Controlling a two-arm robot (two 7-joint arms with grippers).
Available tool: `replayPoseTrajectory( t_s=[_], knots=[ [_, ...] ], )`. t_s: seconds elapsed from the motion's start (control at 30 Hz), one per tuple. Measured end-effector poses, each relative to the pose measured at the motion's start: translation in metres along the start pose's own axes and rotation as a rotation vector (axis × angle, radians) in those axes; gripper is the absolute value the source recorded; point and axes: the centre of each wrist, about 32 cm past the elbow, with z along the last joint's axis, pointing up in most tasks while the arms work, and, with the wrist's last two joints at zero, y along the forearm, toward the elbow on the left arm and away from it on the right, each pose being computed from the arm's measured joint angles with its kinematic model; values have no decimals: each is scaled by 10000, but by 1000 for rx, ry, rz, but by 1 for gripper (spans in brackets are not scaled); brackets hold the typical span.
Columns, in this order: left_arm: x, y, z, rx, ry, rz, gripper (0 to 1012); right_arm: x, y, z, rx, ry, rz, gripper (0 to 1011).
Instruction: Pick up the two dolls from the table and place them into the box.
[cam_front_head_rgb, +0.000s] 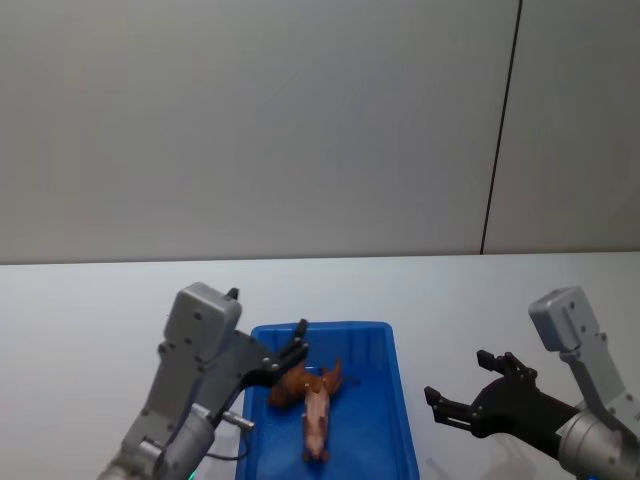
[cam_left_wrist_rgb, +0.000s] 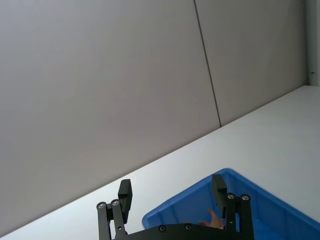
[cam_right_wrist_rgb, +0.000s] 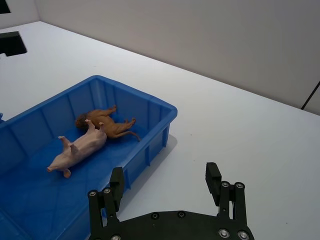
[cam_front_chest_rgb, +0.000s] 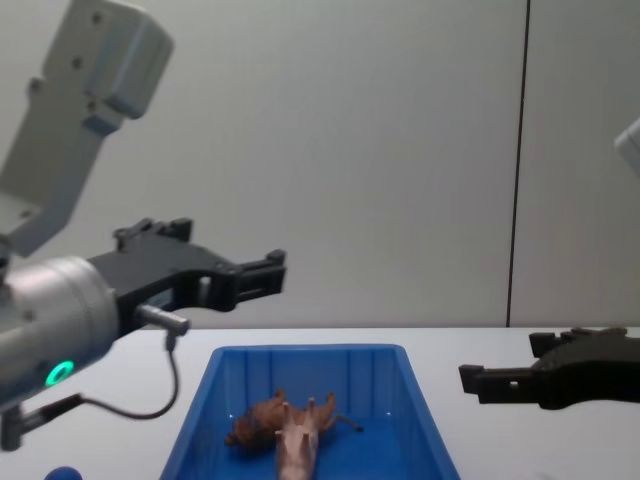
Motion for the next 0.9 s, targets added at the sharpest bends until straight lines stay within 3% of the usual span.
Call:
replayPoseTrajectory(
  t_s=[0.33,0.5,0.6,0.9],
  knots=[
    [27,303,-16,93,34,87,1001,16,-29,-17,-2,-2,-6,1001],
    [23,518,-53,170,72,147,1002,19,-35,-21,-2,-2,-7,1001],
    [20,607,-82,207,90,170,1001,22,-40,-22,-2,-2,-8,1001],
    [26,776,-187,291,117,188,1001,25,-45,-24,-2,-2,-10,1001]
  ],
)
